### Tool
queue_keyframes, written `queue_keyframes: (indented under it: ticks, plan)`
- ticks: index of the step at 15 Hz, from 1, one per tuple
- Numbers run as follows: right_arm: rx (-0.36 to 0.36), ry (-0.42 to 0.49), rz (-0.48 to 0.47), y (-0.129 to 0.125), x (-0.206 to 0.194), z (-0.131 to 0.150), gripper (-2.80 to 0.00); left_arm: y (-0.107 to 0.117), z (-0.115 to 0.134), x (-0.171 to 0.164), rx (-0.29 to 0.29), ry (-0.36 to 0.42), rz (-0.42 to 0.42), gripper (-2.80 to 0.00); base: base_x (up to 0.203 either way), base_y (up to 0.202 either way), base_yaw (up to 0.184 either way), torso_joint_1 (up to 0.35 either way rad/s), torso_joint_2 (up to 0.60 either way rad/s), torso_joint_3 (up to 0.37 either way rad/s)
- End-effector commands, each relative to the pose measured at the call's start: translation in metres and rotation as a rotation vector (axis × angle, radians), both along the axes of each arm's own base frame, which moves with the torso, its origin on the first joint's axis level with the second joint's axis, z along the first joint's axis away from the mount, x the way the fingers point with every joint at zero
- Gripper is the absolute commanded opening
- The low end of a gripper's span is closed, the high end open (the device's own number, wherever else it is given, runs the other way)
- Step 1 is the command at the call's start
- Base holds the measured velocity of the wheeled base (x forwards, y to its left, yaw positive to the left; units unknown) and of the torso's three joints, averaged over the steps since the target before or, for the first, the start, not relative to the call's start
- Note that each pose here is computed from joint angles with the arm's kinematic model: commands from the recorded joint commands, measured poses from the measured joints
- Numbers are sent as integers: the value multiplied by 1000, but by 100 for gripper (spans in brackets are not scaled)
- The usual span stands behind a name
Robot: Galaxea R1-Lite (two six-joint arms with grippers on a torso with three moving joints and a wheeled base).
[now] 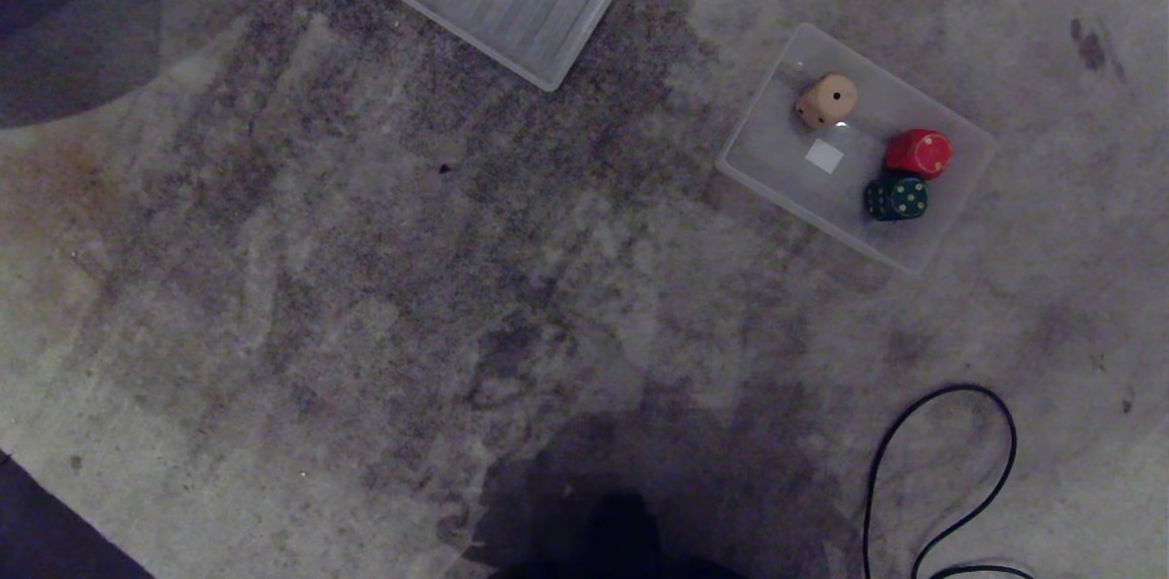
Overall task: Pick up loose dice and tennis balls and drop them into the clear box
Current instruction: Put the ball in the box
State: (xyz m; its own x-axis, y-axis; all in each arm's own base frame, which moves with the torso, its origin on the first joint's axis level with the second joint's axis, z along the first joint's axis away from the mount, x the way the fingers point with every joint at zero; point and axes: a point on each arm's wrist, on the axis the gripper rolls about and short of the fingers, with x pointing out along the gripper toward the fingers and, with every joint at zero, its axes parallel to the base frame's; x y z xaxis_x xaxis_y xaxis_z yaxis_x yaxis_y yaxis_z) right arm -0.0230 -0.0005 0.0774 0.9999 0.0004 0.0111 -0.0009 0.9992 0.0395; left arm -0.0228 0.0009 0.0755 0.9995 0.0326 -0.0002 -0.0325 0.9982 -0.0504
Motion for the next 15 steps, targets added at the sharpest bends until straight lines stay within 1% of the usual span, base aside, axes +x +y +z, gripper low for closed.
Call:
queue_keyframes:
  ticks: [1,3,5,7,9,10,12,14,15]
  plan:
    - [6,17,-1,0,-2,16,-280,0,0,0,-2,3,1,-280,0,0,0,0,0,0]
    - [29,117,-8,0,8,44,-280,0,0,0,-2,3,1,-280,0,0,0,0,0,0]
    - [71,244,-19,0,32,72,-280,0,0,0,-2,3,1,-280,0,0,0,0,0,0]
    - [100,342,-34,0,68,92,-280,0,0,0,-2,3,1,-280,0,0,0,0,0,0]
    - [116,405,-44,0,112,99,-280,0,0,0,-2,3,1,-280,0,0,0,0,0,0]
    - [127,430,-50,0,139,99,-280,0,0,0,-2,3,1,-280,0,0,0,0,0,0]
    - [158,440,-59,0,194,97,-280,0,0,0,-2,3,1,-280,0,0,0,0,0,0]
    - [181,418,-61,1,252,94,-280,0,0,0,-2,3,1,-280,0,0,0,0,0,0]
    - [192,380,-53,3,279,97,-280,0,0,0,-2,3,1,-280,0,0,0,0,0,0]
